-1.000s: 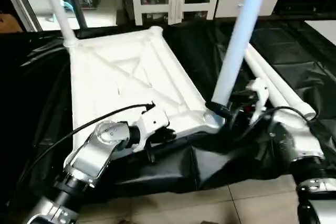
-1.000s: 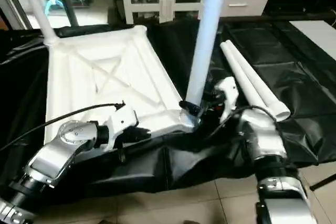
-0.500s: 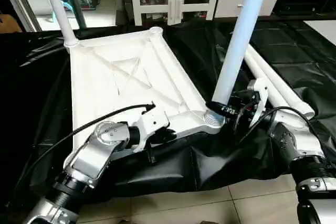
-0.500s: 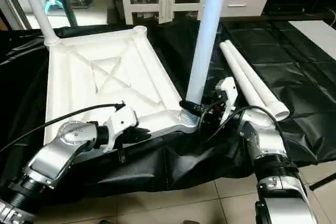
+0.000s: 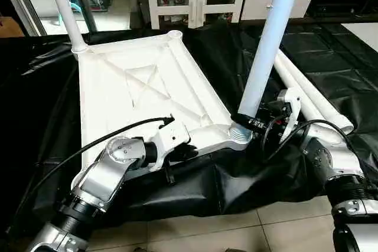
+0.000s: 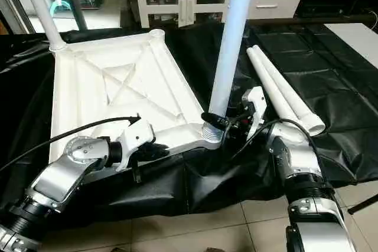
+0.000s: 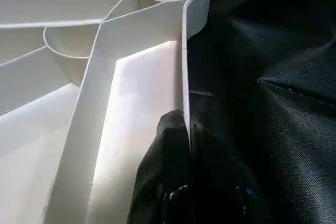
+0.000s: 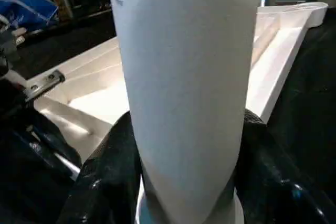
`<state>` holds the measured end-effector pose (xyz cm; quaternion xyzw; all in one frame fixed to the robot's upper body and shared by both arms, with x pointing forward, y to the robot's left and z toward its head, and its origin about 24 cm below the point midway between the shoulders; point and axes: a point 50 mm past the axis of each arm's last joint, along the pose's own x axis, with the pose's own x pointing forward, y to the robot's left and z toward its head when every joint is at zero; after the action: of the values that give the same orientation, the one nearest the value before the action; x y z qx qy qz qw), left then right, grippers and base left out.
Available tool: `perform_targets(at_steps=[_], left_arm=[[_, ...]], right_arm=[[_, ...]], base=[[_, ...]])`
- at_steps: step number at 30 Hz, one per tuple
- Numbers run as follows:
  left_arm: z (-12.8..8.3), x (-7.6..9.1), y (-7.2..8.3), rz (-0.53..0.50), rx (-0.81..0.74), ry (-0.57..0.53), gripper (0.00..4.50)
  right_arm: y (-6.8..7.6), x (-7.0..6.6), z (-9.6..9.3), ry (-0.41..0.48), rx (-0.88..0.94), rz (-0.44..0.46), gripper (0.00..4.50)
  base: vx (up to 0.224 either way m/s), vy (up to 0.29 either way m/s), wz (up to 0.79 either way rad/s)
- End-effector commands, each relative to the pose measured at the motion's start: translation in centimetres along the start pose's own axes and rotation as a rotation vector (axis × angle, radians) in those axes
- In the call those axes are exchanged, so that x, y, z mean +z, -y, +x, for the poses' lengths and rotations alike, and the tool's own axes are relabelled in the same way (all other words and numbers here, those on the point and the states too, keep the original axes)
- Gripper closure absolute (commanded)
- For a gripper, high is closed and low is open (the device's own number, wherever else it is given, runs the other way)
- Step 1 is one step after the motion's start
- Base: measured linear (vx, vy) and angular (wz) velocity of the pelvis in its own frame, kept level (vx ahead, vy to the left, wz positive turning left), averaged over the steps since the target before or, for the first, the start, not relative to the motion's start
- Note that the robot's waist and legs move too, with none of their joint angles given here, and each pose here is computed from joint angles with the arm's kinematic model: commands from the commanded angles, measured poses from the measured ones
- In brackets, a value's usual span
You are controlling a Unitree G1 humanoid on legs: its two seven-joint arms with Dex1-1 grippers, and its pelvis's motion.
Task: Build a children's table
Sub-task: Insert table leg to table base
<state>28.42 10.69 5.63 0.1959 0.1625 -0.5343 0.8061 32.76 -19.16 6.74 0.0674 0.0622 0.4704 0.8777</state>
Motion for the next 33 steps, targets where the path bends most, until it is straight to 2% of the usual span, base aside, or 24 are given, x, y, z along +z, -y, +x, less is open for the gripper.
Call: perform_targets(at_steps=[1, 5, 9, 10, 15, 21, 22, 23, 24, 25, 28, 29, 31, 33], left_arm=[[0.4, -0.6, 0.8, -0.002, -0.028, -0.023, 4.5], [0.4, -0.7, 0.7, 0.001, -0.025, -0.028, 4.5], [0.4, -0.8, 0.7, 0.005, -0.023, -0.033, 4.5], [0.4, -0.9, 0.7, 0.007, -0.022, -0.037, 4.5], [0.4, -0.9, 0.7, 0.01, -0.022, -0.04, 4.5], [0.4, -0.9, 0.6, 0.013, -0.021, -0.042, 4.5], [0.4, -0.9, 0.6, 0.014, -0.02, -0.042, 4.5], [0.4, -0.9, 0.6, 0.014, -0.02, -0.042, 4.5], [0.4, -0.9, 0.6, 0.016, -0.019, -0.044, 4.5], [0.4, -0.9, 0.6, 0.017, -0.019, -0.045, 4.5], [0.3, -1.0, 0.6, 0.014, -0.019, -0.049, 4.5], [0.3, -1.0, 0.6, 0.014, -0.019, -0.049, 4.5], [0.3, -1.1, 0.7, 0.014, -0.021, -0.052, 4.5], [0.3, -1.2, 0.8, 0.014, -0.022, -0.053, 4.5]], right_arm=[[0.9, 0.3, -0.2, 0.052, -0.089, 0.087, 2.55], [1.5, 0.1, -0.2, 0.083, -0.177, 0.17, 2.55], [1.7, 0.0, -0.2, 0.101, -0.204, 0.208, 2.56], [1.8, 0.0, -0.2, 0.125, -0.222, 0.247, 2.6], [2.0, 0.0, -0.2, 0.135, -0.243, 0.277, 2.61], [1.7, -0.4, 0.0, 0.074, -0.226, 0.215, 2.61], [1.5, -0.5, 0.0, 0.034, -0.209, 0.156, 2.61], [1.4, -0.6, 0.0, 0.029, -0.205, 0.149, 2.61], [1.0, -0.7, 0.1, -0.008, -0.172, 0.067, 2.61], [1.0, -0.7, 0.2, -0.009, -0.166, 0.054, 2.61], [1.4, 0.3, 0.4, 0.147, -0.221, 0.209, 2.61], [1.4, 0.3, 0.4, 0.147, -0.221, 0.209, 2.61], [1.7, 0.5, 0.2, 0.198, -0.256, 0.294, 2.61], [1.8, 0.3, 0.1, 0.197, -0.268, 0.311, 2.62]], base=[[0.0, 0.0, 0.0], [0.0, 0.0, 0.0], [0.0, 0.0, 0.0], [0.0, 0.0, 0.0], [0.0, 0.0, 0.0], [0.0, 0.0, 0.0], [0.0, 0.0, 0.0], [0.0, 0.0, 0.0], [0.0, 0.0, 0.0], [0.0, 0.0, 0.0], [0.0, 0.0, 0.0], [0.0, 0.0, 0.0], [0.0, 0.0, 0.0], [0.0, 0.0, 0.0]])
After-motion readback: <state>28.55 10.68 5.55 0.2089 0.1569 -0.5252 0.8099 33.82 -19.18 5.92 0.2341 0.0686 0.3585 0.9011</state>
